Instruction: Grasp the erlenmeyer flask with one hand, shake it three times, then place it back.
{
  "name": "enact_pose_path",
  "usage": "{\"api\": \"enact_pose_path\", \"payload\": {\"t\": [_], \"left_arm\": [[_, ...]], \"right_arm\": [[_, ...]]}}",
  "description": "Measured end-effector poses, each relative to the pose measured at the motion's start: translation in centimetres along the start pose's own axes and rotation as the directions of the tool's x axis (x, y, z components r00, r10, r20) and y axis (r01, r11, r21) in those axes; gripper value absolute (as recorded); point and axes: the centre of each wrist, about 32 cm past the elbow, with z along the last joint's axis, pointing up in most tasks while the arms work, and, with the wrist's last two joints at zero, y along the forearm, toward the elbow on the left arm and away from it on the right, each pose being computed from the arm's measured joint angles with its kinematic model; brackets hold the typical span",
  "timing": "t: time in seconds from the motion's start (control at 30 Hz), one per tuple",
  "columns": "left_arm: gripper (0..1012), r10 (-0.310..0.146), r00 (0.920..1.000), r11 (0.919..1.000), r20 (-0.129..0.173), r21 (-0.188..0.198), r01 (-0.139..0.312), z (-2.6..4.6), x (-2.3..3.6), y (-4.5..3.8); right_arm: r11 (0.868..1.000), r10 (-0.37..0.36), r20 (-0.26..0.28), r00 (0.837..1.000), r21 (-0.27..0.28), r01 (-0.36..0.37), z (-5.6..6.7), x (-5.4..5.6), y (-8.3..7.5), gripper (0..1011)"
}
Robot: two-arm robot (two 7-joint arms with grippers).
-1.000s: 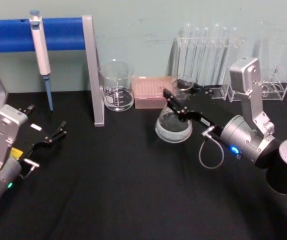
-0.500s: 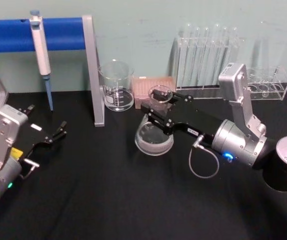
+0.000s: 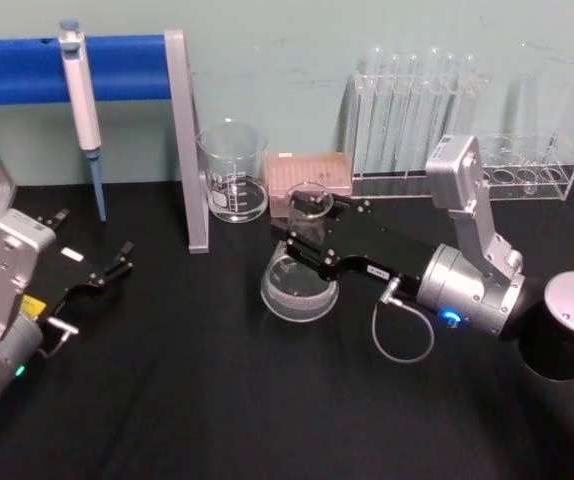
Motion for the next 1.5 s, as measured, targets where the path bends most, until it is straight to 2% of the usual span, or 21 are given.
{"api": "enact_pose_path", "payload": {"t": [0.83,1.5], "left_arm": [[1001,0.000,1.0000,1.0000,0.000,0.000,0.000,0.00,0.00,0.00],[1001,0.000,1.0000,1.0000,0.000,0.000,0.000,0.00,0.00,0.00]], "right_arm": [[0.999,0.047,-0.030,0.998,-0.017,-0.047,-3.2,0.5,1.4,450],[0.997,0.053,-0.064,0.997,-0.052,-0.056,-5.0,0.9,2.2,450]]}}
